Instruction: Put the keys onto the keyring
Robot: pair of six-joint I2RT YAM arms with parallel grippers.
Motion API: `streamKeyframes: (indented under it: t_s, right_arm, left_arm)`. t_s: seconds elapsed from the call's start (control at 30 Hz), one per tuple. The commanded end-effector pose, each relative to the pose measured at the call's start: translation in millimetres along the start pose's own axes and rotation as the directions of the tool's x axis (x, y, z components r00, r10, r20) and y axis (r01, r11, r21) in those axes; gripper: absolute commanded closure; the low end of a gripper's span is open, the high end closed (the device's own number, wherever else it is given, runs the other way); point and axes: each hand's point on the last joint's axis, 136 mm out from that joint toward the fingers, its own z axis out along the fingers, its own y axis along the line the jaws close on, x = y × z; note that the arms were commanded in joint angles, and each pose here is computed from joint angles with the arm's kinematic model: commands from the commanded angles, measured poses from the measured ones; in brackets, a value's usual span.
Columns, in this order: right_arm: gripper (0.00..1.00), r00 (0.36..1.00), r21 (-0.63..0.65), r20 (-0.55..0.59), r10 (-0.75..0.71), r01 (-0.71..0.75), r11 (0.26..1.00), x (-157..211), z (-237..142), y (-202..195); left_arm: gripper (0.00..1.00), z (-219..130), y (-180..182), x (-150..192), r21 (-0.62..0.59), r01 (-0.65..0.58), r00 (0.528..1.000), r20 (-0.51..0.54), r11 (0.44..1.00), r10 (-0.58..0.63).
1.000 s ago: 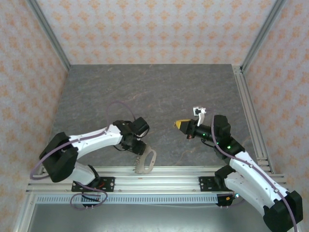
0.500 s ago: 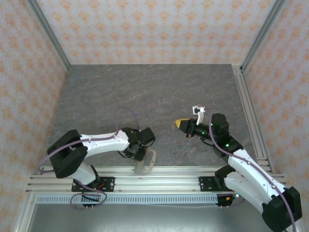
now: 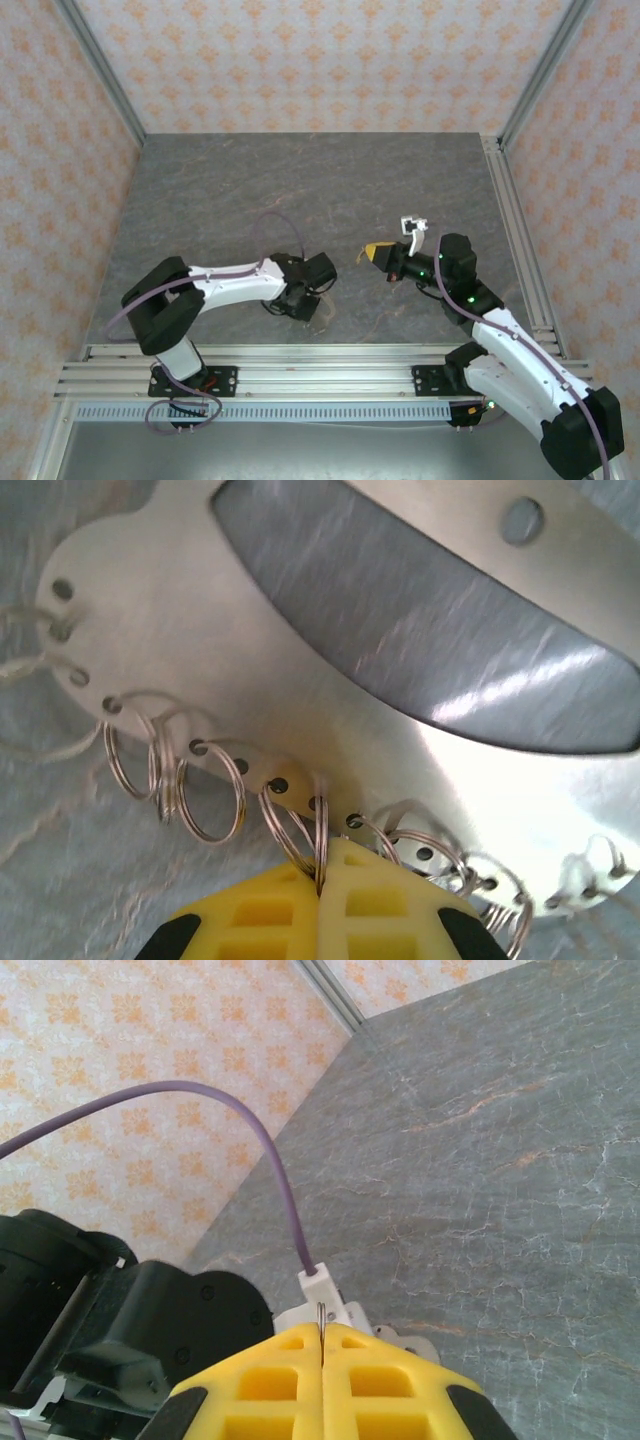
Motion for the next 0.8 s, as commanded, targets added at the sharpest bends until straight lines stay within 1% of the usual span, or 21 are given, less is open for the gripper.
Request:
streamKeyframes:
  t_s: [0.0,0.13,0.2,0.27,0.33,0.47,0.57,0.67,0.77]
  right_arm:
    - [1.0,0.999,-0.017,0.031,-0.035,0.036,0.999,-5,-6,5]
    - [1.0,0.999,0.011,0.022,-0.031,0.031,0.999,0,-10,0]
    - [1.0,1.0,0.022,0.014,-0.015,0.015,1.0,4,-9,-5]
    - [1.0,1.0,0.038,0.015,0.004,-0.005,0.999,8,-8,-10]
    - [1.0,0.999,0.06,0.018,0.026,-0.027,0.998,12,-8,-17]
    - [1.0,0.995,0.134,0.051,0.085,-0.091,0.987,19,-11,-36]
    - [1.0,0.987,0.175,0.093,0.128,-0.143,0.974,22,-17,-49]
    - [1.0,0.978,0.204,0.13,0.163,-0.187,0.961,24,-24,-59]
    - [1.0,0.964,0.269,0.172,0.204,-0.245,0.932,28,-37,-75]
  left_arm:
    - [1.0,-3,-2,-28,0.037,-0.011,0.999,0.047,0.999,0.01]
    - [0.99,-7,-3,-37,0.042,-0.025,0.999,0.045,0.999,0.024]
    - [0.84,-13,0,-35,0.04,-0.025,0.999,0.047,0.999,0.023]
    - [0.74,-23,5,-35,0.032,-0.018,0.998,0.06,0.999,0.016]
    - [0.71,-36,11,-35,0.01,-0.018,0.997,0.08,1.0,0.017]
    - [0.62,-63,19,-37,-0.1,-0.049,0.991,0.119,0.994,0.061]
    - [0.6,-71,0,-40,-0.114,-0.074,0.985,0.147,0.991,0.091]
    - [0.59,-70,-24,-42,-0.106,-0.097,0.981,0.157,0.99,0.113]
    - [0.59,-63,-46,-46,-0.048,-0.075,0.98,0.18,0.996,0.083]
